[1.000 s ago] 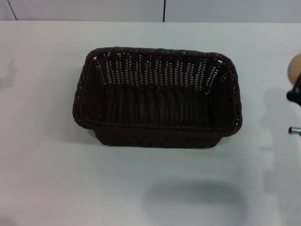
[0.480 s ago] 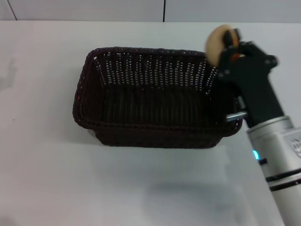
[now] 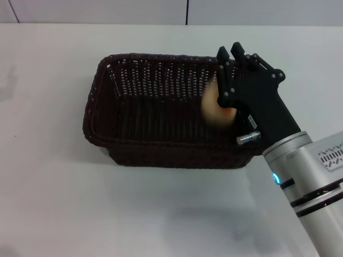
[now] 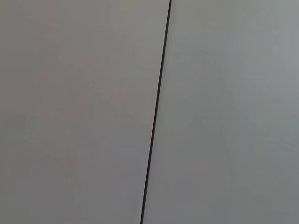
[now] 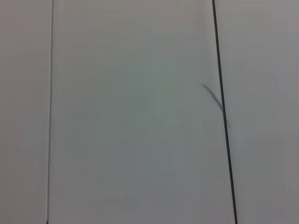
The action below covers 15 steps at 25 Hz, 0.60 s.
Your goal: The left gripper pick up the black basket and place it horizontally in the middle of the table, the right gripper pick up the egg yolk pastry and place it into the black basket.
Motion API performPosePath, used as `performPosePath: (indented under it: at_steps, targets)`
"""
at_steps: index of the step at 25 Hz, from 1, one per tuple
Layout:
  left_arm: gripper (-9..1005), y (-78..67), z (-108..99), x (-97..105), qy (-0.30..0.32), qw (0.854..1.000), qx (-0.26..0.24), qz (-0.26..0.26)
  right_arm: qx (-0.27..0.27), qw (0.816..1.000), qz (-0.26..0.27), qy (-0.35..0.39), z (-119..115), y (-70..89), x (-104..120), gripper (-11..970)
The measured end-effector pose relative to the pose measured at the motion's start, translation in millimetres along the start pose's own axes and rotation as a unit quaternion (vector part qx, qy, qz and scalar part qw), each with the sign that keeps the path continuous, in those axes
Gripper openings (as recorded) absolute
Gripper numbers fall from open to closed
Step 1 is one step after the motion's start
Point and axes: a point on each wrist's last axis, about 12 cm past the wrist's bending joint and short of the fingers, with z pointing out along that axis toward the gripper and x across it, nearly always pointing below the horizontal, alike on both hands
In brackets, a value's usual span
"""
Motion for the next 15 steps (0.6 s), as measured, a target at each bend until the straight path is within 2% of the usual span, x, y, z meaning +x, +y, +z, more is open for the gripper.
performPosePath:
  at_steps: [3, 7, 10, 11, 12, 15]
  targets:
    - [543, 0.1, 0, 0, 0.0, 1.0, 0.0, 0.0, 0.005, 1.0, 0.002, -0.003, -1, -1.0, -1, 141]
    - [543, 0.9, -2, 0, -0.001, 1.0, -0.003, 0.0, 0.03, 0.999, -0.006, -0.022, -9, -6.8, -5, 307]
    - [543, 1.6, -5, 0, -0.004, 1.0, -0.007, -0.004, 0.107, 0.991, -0.032, -0.07, -27, -23.4, -15, 390]
    - [543, 2.3, -6, 0, -0.006, 1.0, -0.011, -0.006, 0.157, 0.982, -0.047, -0.094, -39, -35.2, -21, 411]
    - [543, 2.3, -6, 0, -0.006, 1.0, -0.011, -0.006, 0.157, 0.982, -0.047, -0.094, -39, -35.2, -21, 432]
    - [543, 3.0, -7, 0, -0.006, 1.0, -0.014, -0.007, 0.231, 0.963, -0.062, -0.124, -59, -53.7, -28, 474]
